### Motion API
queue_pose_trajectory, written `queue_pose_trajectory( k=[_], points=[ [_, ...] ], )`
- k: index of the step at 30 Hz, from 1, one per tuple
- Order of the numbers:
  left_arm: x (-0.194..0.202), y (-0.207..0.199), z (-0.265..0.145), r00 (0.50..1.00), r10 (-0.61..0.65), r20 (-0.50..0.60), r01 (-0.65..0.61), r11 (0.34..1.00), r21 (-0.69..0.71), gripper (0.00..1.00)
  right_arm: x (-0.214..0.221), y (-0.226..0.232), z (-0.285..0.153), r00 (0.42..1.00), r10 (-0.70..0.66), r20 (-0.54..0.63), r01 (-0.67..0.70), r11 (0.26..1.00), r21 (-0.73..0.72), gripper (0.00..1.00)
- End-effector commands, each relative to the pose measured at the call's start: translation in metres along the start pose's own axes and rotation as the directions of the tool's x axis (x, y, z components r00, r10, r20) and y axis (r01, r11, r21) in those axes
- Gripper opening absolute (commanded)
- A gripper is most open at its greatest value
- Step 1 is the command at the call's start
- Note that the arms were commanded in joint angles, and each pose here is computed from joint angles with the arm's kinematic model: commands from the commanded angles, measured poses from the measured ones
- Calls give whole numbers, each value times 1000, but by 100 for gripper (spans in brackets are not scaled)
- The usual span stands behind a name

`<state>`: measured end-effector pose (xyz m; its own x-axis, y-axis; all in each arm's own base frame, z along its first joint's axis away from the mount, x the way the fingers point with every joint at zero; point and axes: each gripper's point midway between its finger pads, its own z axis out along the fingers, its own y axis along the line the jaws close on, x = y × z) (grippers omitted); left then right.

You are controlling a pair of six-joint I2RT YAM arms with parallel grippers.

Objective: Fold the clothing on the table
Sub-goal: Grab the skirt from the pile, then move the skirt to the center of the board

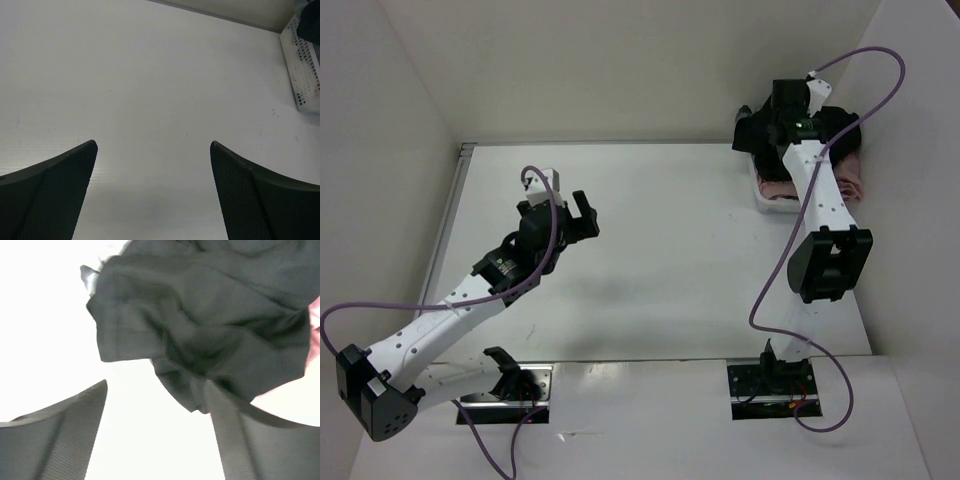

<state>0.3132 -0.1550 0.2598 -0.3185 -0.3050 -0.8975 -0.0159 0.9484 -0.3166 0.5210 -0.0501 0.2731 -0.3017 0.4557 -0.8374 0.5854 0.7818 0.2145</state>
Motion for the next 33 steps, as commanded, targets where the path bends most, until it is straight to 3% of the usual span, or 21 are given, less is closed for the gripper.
queue_pose_trajectory(
  k=[1, 11, 13, 14, 15, 16, 17, 19, 23, 27, 30, 33],
  points=[
    [-14, -8, -3, 998, -43, 39, 41, 999, 30, 100, -12, -10, -16, 999, -46, 20, 45, 998, 46, 91],
    [-17, -8, -6, 998, -48, 45, 46, 998, 34, 100, 57, -55, 16, 981, -147, -128, 173, 958, 230, 94],
    [-16, -10, -6, 998, -47, 41, 46, 998, 42, 100, 75, -61, 33, 973, -155, -169, 194, 950, 245, 90],
    [-19, -10, -8, 998, -52, 47, 50, 998, 46, 100, 82, -61, 38, 969, -160, -187, 203, 949, 242, 82],
    [-19, -10, -8, 998, -52, 47, 50, 998, 46, 100, 88, -62, 42, 966, -165, -200, 213, 946, 247, 64],
    [-19, -10, -8, 998, -52, 47, 50, 998, 46, 100, 86, -63, 44, 967, -167, -191, 214, 941, 261, 5],
    [-18, -8, -9, 997, -53, 48, 51, 998, 47, 100, 80, -60, 43, 975, -137, -175, 180, 947, 264, 0],
    [-23, -7, -11, 996, -63, 67, 60, 997, 46, 100, 68, -53, 38, 982, -120, -148, 154, 958, 240, 0],
    [-20, -4, -10, 996, -59, 65, 57, 998, 34, 100, -4, -15, -36, 996, -67, 52, 62, 994, 88, 0],
    [-14, -6, -6, 998, -48, 46, 46, 998, 33, 100, -47, 18, -104, 993, -42, 110, 54, 992, -111, 0],
    [-9, -5, -1, 999, -43, 32, 42, 999, 13, 100, -54, 47, -172, 988, -53, 143, 96, 944, -316, 0],
    [-2, -4, 3, 1000, -28, 13, 28, 1000, 0, 100, -55, 66, -251, 986, -32, 161, 117, 829, -547, 0]
  ],
)
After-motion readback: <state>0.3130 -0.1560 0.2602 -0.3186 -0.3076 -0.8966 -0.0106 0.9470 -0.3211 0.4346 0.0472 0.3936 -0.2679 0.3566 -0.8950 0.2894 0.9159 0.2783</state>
